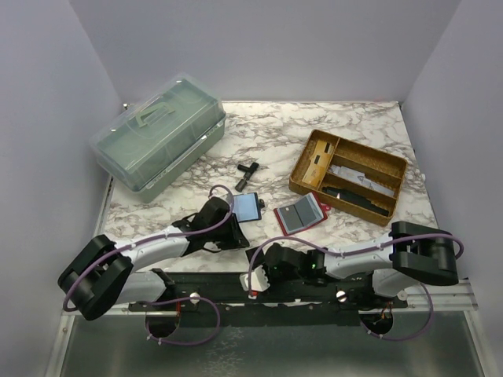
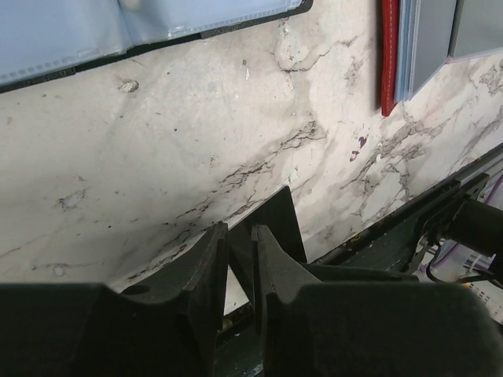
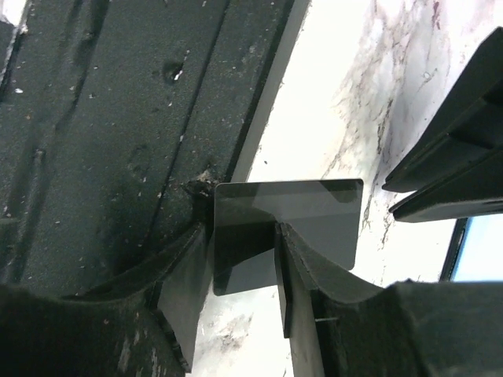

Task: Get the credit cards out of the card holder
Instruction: Pick up the credit card at the corner of the board.

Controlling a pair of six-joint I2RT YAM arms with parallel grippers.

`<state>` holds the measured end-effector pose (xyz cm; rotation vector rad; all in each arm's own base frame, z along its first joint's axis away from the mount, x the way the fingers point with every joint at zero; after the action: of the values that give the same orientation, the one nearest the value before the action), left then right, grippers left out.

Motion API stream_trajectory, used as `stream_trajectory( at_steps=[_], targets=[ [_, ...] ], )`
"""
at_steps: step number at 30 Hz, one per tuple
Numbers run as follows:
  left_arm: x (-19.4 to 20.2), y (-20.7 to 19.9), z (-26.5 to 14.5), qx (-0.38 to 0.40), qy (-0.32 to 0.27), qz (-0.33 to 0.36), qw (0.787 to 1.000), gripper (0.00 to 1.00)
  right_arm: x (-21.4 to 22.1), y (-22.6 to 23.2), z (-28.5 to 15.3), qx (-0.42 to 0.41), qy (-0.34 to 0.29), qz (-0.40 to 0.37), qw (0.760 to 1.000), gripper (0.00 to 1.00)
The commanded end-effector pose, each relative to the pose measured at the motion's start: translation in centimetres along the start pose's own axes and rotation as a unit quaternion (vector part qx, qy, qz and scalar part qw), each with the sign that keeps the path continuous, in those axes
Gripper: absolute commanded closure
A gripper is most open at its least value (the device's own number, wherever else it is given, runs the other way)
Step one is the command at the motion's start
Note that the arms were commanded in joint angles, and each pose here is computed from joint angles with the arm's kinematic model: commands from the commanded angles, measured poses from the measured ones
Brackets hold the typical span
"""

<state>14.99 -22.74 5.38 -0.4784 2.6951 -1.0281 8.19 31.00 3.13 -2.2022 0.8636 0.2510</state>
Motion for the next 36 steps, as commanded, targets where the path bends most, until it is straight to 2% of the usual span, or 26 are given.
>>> stream_trajectory(
  at_steps=[1, 4, 10, 22, 25, 36],
  targets=[
    [0.0, 0.7, -0.5, -0.008, -0.017, -0.01, 1.0, 0.76, 0.5, 0.2, 0.4, 0.017, 0.01, -0.004, 1.0, 0.59],
    [0.0, 0.8, -0.8, -0.004, -0.022, -0.014, 1.0, 0.76, 0.5, 0.2, 0.4, 0.016, 0.011, 0.0, 1.0, 0.67],
    [0.0, 0.6, -1.3, 0.004, -0.027, -0.016, 1.0, 0.76, 0.0, 0.0, 0.1, 0.004, 0.011, 0.015, 1.0, 0.76],
    [-0.7, -1.0, -2.6, 0.025, -0.047, -0.011, 0.999, 0.75, -1.9, -2.0, -0.9, -0.009, 0.009, 0.043, 0.999, 0.83],
    [-0.9, -1.2, -3.1, 0.028, -0.057, -0.011, 0.998, 0.75, -2.1, -2.4, -1.0, -0.004, 0.006, 0.045, 0.999, 0.93],
    [-2.0, -2.0, -5.8, 0.053, -0.112, -0.019, 0.992, 0.74, -0.7, -5.1, -2.0, 0.014, 0.021, 0.067, 0.997, 0.97]
  ],
)
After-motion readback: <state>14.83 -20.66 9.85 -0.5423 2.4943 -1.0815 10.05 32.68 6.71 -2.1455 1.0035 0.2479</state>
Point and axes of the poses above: each gripper's point midway between its finger pads, its own z axis out along the fingers, its own y axis along the line the jaws close on, x = y × z, the point moved 3 cm from there along -z, back along the fingers, and after that the axes turned 15 degrees about -z, right-handed, at the moved point
